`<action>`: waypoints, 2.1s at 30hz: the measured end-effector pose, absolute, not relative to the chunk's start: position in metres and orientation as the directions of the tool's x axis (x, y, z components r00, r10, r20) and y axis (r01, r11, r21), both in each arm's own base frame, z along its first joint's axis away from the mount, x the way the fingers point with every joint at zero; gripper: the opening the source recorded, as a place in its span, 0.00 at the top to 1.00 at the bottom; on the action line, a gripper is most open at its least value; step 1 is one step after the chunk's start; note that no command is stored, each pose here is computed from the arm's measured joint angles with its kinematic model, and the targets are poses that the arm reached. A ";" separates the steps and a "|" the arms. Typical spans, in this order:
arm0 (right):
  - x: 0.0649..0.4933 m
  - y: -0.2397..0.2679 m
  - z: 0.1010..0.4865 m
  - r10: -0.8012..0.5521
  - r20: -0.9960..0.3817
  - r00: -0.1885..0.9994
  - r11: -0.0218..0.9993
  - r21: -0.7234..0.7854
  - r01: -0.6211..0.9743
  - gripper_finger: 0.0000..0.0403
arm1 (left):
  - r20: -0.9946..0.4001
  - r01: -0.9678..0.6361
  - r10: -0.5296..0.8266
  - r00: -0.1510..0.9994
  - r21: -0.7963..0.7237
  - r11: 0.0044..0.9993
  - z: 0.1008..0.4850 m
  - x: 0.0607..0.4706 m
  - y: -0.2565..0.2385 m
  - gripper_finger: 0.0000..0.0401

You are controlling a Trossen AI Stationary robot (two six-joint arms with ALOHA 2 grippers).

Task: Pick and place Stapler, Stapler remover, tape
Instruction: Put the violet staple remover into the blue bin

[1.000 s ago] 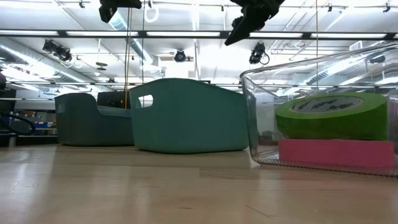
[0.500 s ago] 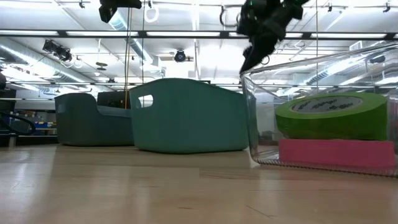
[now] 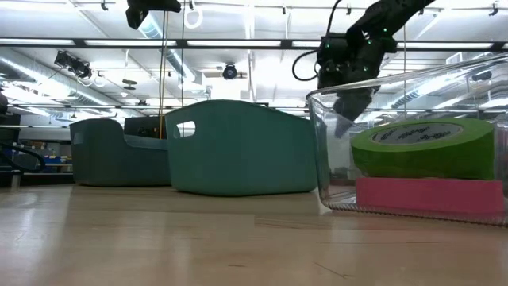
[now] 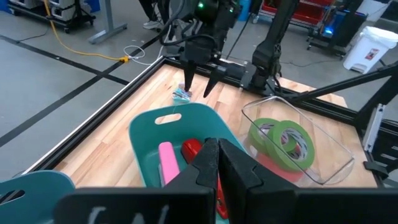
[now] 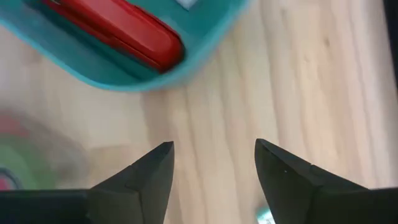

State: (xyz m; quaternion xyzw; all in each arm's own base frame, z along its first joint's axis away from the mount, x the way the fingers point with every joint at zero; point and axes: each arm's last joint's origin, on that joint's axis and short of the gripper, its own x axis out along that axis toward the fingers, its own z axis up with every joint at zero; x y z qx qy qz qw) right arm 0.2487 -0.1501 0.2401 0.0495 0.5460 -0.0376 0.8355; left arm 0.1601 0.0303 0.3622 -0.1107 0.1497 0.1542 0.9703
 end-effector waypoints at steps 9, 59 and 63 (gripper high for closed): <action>0.233 -0.169 0.243 -0.214 -0.934 0.284 0.947 -0.127 0.296 0.45 | -0.324 -0.353 0.288 0.901 -0.161 0.922 0.362 0.160 0.031 0.96; 0.174 -0.196 0.250 -0.215 -0.973 0.084 0.230 0.033 0.973 0.40 | -0.324 -0.358 0.292 0.900 -0.166 0.919 0.362 0.160 0.031 0.96; 0.174 -0.196 0.250 -0.195 -0.975 0.106 0.215 0.063 0.975 0.35 | -0.324 -0.357 0.292 0.900 -0.166 0.919 0.362 0.160 0.031 0.96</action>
